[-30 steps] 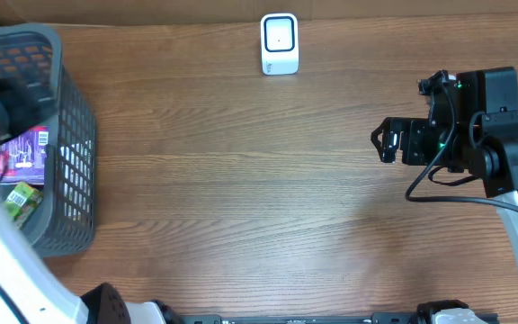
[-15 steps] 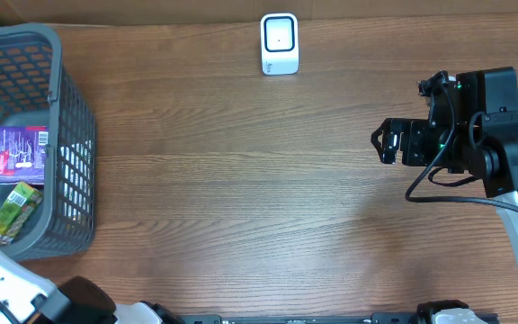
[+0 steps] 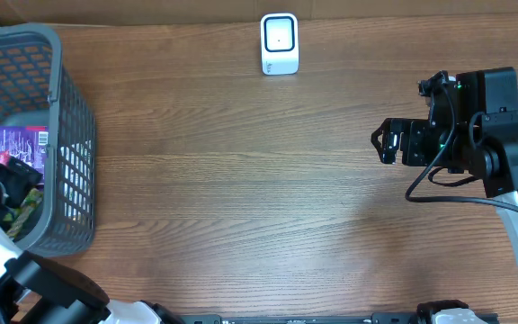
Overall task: Scan the item barcode
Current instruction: 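Move the left gripper into the basket toward the white Pantene tube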
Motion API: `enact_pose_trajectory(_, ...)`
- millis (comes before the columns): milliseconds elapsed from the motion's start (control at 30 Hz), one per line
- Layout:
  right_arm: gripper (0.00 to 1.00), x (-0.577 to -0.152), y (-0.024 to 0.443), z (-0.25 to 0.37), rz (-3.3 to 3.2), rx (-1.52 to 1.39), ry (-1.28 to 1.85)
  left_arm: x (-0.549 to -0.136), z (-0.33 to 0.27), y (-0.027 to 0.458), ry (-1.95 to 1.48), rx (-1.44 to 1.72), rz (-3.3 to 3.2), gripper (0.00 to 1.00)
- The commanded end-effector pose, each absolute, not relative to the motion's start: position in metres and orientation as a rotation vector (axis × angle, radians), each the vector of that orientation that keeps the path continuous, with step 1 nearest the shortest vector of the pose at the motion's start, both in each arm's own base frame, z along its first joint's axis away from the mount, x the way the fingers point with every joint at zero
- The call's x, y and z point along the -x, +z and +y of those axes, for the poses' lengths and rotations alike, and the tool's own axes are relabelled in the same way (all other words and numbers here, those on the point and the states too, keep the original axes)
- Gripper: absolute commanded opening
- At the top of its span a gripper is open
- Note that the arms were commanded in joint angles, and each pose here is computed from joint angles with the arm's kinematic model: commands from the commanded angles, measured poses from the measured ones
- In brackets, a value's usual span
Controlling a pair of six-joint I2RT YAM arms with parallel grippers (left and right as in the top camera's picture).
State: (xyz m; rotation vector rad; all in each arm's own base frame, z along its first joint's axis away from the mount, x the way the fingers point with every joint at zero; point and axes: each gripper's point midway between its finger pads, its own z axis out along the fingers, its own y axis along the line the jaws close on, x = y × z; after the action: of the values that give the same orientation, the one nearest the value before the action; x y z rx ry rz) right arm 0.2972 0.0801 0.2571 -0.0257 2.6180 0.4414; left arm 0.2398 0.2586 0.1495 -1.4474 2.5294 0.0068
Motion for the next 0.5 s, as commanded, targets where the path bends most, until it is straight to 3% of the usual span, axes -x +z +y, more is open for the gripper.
enact_pose_trajectory(0,1.00,-0.300,0.269,0.083,2.580,0.036,0.452,-0.243,0.241,0.121,-0.093,1.314,2.623,0.96)
enact_pose_trajectory(467,1.00,-0.300,0.269,0.083,2.580,0.036,0.453,-0.256,0.225,0.067,-0.144,1.153,2.638,0.95)
